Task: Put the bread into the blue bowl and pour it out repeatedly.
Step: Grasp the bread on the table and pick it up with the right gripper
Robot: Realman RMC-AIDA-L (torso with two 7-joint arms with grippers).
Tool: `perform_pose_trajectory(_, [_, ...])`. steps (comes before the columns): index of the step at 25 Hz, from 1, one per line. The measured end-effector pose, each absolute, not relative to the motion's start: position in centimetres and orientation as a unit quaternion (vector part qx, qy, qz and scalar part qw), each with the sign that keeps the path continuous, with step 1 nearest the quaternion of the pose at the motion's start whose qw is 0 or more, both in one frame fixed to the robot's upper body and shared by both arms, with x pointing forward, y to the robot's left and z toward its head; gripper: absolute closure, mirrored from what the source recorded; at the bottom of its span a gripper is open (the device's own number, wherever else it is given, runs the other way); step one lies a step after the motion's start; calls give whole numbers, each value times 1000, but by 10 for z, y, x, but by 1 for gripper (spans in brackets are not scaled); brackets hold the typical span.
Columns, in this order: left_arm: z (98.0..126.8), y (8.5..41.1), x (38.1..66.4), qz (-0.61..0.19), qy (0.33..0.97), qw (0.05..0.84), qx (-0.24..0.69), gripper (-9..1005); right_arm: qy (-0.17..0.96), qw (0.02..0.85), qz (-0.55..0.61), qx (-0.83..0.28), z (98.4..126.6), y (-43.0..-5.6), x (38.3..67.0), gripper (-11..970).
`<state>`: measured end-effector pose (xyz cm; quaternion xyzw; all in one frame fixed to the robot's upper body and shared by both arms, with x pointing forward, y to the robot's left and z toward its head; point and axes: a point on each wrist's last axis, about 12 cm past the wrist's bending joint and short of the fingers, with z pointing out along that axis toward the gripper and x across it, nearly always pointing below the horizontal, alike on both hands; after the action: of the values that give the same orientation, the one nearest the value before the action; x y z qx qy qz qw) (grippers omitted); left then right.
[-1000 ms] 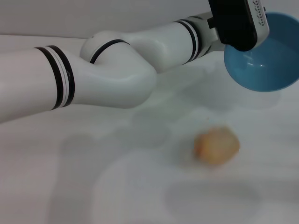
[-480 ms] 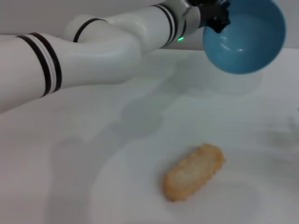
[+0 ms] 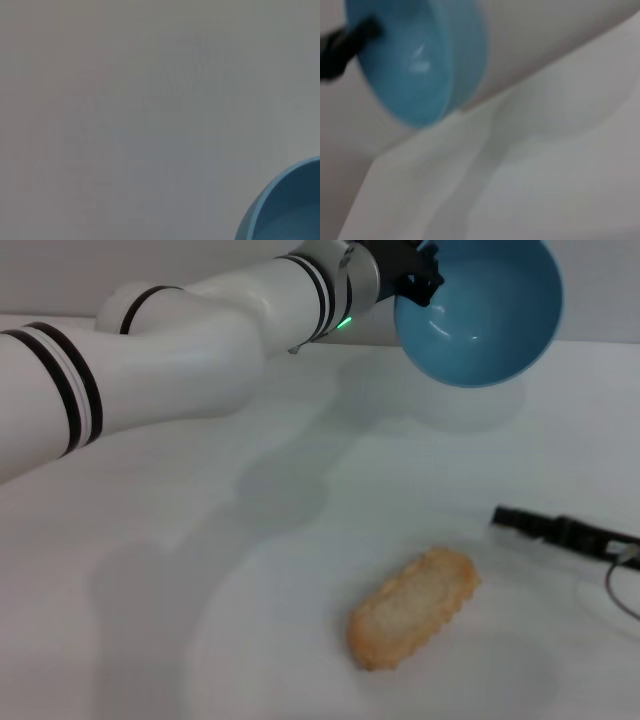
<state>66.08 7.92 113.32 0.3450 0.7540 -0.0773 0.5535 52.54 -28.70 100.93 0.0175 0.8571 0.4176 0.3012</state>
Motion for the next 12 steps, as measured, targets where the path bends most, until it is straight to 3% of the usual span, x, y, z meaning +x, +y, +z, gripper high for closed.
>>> perform_pose_trajectory(1, [1133,80,661,-77,755,554,342,997,863,280,421,8,1010,-281,527,224])
perform_pose_trajectory(4, [1131,83,661,-78,759,553,336,997,877,232,421,-2,1010,-268,532,225])
perform_pose_trajectory(12, [1126,89,659,-81,765,551,325,997,886,195,420,-10,1011,-253,536,226])
